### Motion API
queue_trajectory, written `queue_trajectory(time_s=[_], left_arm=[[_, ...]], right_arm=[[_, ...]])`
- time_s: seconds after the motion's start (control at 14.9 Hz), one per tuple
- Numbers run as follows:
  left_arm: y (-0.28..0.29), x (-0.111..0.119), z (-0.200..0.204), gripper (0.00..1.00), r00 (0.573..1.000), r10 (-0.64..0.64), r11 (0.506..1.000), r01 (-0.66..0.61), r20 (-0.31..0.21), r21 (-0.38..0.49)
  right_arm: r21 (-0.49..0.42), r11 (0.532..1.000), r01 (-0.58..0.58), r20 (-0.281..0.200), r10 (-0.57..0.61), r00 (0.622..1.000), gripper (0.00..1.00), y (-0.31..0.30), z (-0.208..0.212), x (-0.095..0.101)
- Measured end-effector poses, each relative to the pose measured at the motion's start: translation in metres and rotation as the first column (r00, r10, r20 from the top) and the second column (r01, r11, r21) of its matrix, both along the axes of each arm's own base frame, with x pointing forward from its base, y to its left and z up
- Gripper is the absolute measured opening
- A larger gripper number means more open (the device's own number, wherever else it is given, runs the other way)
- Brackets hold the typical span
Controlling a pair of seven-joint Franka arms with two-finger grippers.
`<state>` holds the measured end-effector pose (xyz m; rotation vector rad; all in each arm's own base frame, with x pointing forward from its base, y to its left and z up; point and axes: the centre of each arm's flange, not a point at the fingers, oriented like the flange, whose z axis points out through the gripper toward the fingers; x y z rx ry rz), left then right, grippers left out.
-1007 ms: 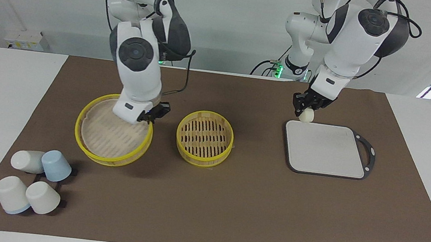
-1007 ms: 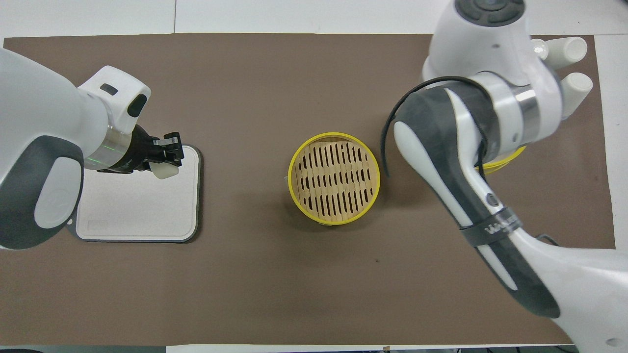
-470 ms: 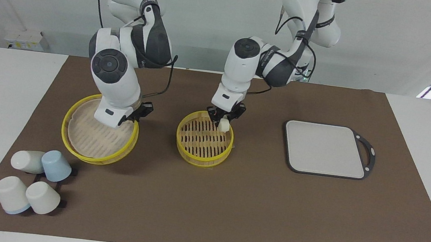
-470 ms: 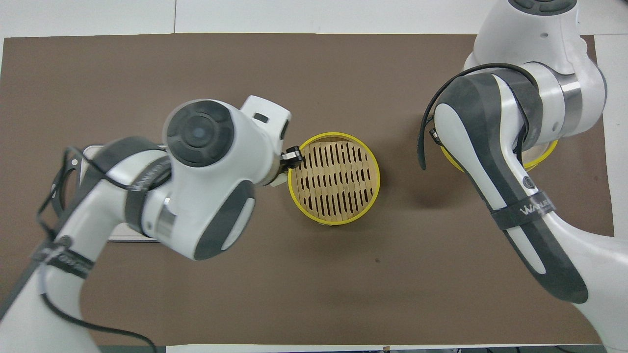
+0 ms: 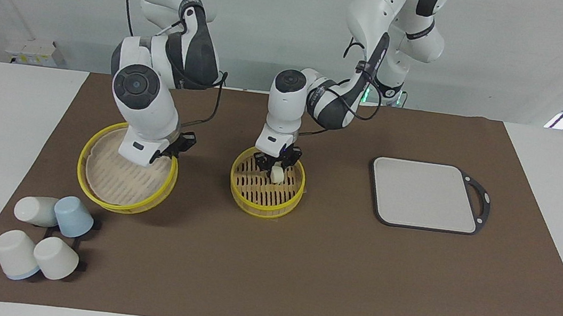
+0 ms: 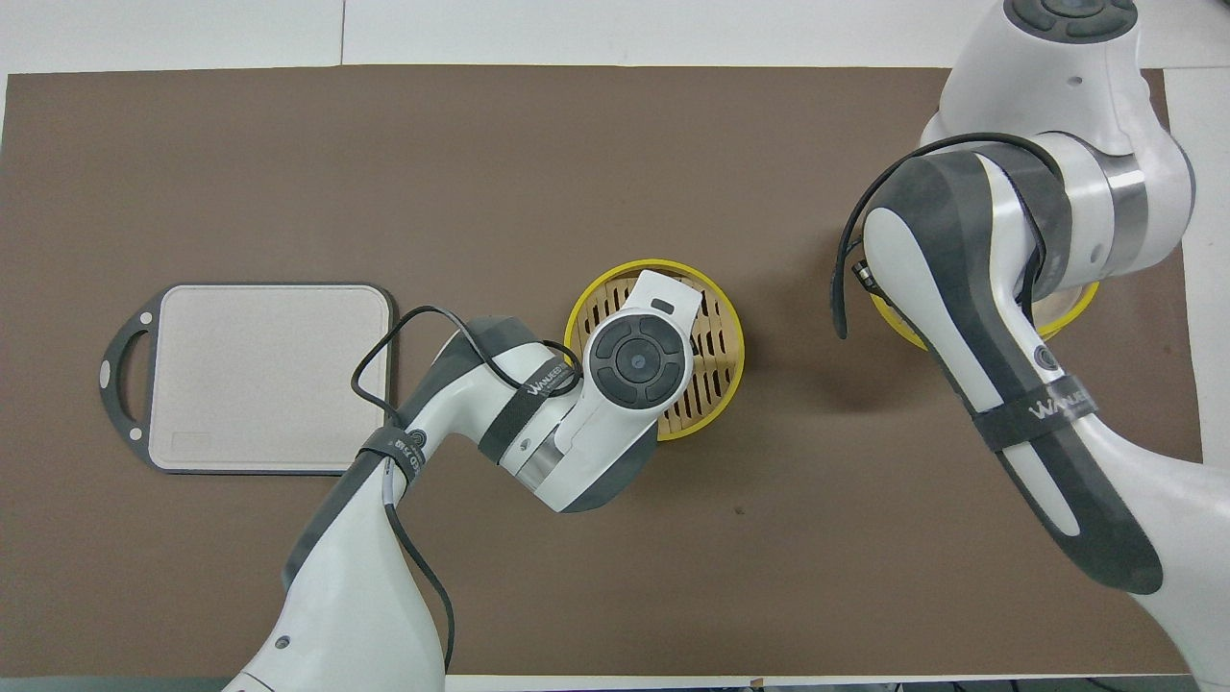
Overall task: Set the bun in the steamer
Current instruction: 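Release the bun into the steamer while the right gripper brings the lid back, then lower the lid onto the steamer with the right gripper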
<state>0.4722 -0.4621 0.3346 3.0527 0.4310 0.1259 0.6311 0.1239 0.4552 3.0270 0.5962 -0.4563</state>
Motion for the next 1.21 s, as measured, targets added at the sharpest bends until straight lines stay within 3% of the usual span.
queue_trajectory(time_s=[0.34, 0.4, 0.6, 0.67, 0.81, 1.01, 1.07, 1.21], left_arm=[[0.027, 0.018, 0.032, 1.0, 0.999, 0.054, 0.999, -0.054, 0.006, 0.008], [0.047, 0.027, 0.054, 1.0, 0.997, 0.076, 0.997, -0.076, -0.001, 0.021], [0.153, 0.057, 0.136, 1.0, 0.997, 0.063, 0.995, -0.059, -0.046, 0.075], [0.199, 0.066, 0.161, 1.0, 0.997, 0.031, 0.996, -0.026, -0.064, 0.086], [0.292, 0.075, 0.197, 1.0, 0.993, -0.056, 0.993, 0.066, -0.104, 0.094], [0.396, 0.075, 0.221, 1.0, 0.97, -0.188, 0.976, 0.201, -0.152, 0.079], [0.416, 0.073, 0.225, 1.0, 0.963, -0.219, 0.97, 0.233, -0.16, 0.073], [0.435, 0.068, 0.232, 1.0, 0.952, -0.256, 0.961, 0.27, -0.168, 0.065]], right_arm=[[0.004, 1.0, -0.002, 0.001, 0.002, 1.0, 0.09, 0.002, 0.0, 0.0], [0.014, 1.0, -0.004, 0.014, 0.003, 1.0, 0.09, 0.007, 0.001, 0.0], [0.135, 0.99, 0.048, 0.137, -0.067, 0.988, 0.09, 0.072, 0.011, 0.004], [0.159, 0.985, 0.061, 0.167, -0.088, 0.982, 0.09, 0.111, 0.015, -0.004], [0.179, 0.978, 0.108, 0.212, -0.145, 0.966, 0.09, 0.208, 0.017, -0.039], [0.196, 0.965, 0.172, 0.247, -0.218, 0.944, 0.09, 0.324, -0.017, -0.095], [0.184, 0.967, 0.178, 0.242, -0.221, 0.945, 0.09, 0.336, -0.031, -0.103], [0.159, 0.968, 0.196, 0.228, -0.229, 0.946, 0.09, 0.33, -0.049, -0.098]])
